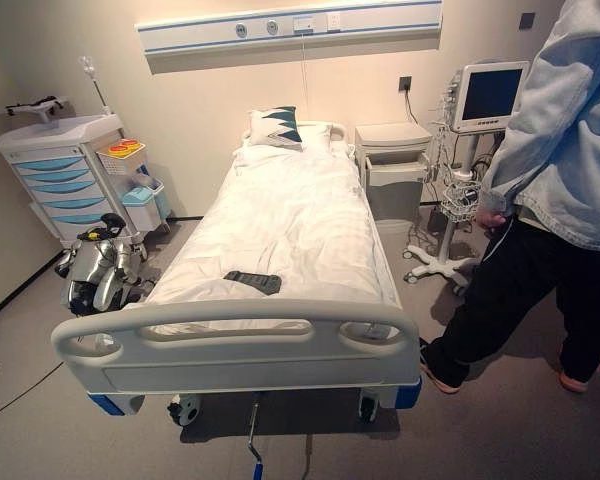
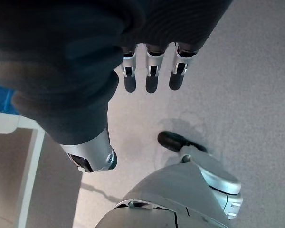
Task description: Raise the hospital bed
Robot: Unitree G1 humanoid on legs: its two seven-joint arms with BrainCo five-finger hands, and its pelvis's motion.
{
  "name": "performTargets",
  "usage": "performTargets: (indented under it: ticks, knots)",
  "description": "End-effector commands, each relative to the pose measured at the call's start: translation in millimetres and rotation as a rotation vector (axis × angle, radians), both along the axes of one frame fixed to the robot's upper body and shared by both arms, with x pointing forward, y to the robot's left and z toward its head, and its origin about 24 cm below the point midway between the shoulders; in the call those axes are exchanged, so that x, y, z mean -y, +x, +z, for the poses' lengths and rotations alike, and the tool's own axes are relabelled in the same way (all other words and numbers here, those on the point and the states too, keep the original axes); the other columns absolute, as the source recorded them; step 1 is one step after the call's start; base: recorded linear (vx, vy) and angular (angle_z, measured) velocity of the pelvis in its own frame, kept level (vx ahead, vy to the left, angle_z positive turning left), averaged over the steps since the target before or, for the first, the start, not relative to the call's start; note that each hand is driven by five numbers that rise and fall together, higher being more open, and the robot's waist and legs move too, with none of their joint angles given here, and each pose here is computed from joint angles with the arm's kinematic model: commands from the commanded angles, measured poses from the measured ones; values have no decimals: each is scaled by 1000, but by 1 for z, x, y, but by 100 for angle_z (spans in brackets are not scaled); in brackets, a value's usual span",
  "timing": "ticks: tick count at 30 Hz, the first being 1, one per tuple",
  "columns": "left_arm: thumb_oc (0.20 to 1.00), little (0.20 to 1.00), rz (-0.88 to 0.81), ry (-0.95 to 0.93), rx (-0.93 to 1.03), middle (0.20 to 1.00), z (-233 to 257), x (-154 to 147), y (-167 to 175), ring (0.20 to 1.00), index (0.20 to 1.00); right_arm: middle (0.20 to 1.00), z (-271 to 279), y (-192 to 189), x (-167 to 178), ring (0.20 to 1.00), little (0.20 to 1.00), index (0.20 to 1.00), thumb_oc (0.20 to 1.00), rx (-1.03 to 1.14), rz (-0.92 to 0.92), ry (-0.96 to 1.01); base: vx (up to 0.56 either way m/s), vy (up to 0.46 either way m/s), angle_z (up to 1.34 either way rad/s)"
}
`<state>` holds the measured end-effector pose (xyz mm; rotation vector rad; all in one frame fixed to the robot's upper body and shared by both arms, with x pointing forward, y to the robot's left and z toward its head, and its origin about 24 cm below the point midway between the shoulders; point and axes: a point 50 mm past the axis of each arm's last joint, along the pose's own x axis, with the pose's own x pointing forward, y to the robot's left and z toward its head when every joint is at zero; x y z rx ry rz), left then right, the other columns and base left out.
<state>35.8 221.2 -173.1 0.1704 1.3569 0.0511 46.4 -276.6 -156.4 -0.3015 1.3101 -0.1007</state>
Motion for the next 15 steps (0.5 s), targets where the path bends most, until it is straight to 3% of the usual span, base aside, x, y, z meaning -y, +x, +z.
performTargets:
  ticks: [1, 15]
  knots:
    - [1000, 1000, -30, 36, 38, 1000, 4, -12, 18, 1000, 1000, 1000, -4, 20, -17, 1000, 1000, 1000, 1000, 31, 6, 39, 10, 4, -5]
    - [1000, 1000, 32, 31, 40, 1000, 4, -15, 10, 1000, 1000, 1000, -3, 26, -18, 1000, 1000, 1000, 1000, 44, 25, 35, 0, 6, -4]
